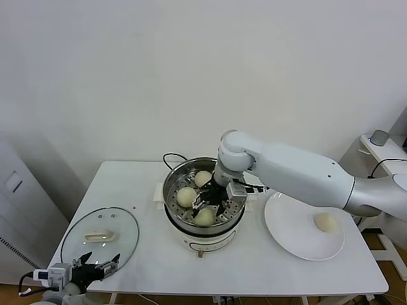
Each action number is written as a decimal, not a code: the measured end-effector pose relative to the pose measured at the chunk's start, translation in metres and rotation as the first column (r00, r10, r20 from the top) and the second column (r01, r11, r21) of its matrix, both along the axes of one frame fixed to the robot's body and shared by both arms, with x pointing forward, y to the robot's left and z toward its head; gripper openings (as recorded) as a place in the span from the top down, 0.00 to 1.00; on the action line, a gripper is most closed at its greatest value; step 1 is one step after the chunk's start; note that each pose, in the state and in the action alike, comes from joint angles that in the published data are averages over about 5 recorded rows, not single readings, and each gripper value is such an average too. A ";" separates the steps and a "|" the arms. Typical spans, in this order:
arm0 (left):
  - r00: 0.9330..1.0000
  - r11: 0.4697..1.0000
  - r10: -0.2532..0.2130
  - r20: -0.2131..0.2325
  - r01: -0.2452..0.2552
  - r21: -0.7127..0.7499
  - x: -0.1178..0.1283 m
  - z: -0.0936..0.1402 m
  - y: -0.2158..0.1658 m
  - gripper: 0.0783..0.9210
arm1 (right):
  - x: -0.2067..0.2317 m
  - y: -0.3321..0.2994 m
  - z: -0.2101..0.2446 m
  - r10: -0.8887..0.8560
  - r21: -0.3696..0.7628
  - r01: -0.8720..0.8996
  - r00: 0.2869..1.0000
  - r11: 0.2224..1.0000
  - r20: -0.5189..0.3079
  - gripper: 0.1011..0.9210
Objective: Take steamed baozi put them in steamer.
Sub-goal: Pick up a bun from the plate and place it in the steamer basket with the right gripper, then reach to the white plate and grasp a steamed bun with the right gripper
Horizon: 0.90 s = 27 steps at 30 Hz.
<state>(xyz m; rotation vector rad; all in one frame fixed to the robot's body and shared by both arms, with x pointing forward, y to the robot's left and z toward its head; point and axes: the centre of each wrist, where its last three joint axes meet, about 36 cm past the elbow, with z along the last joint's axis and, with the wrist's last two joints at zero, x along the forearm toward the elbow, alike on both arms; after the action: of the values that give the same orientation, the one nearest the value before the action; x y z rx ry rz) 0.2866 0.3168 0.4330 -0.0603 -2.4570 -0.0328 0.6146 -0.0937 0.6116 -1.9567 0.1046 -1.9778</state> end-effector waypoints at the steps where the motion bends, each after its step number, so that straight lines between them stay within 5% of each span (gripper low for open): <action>1: 1.000 1.000 0.000 0.000 0.000 0.000 0.000 0.000 0.000 0.12 | 0.002 -0.001 0.003 -0.006 0.003 0.006 1.000 1.000 0.005 0.13; 17: 1.000 1.000 -0.001 0.007 0.001 -0.004 0.000 0.004 -0.001 0.12 | 0.068 -0.101 0.096 -0.330 0.040 0.328 0.943 0.944 0.046 0.12; 27: 1.000 1.000 -0.002 0.008 0.002 -0.007 0.000 0.005 -0.002 0.12 | 0.100 -0.225 0.099 -0.766 0.013 0.767 0.641 0.641 -0.052 0.12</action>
<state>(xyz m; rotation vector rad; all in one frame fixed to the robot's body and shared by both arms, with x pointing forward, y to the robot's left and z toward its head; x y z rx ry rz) 0.2868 0.3152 0.4376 -0.0659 -2.4647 -0.0260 0.7143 -0.3190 0.7111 -2.1249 1.1679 -2.3693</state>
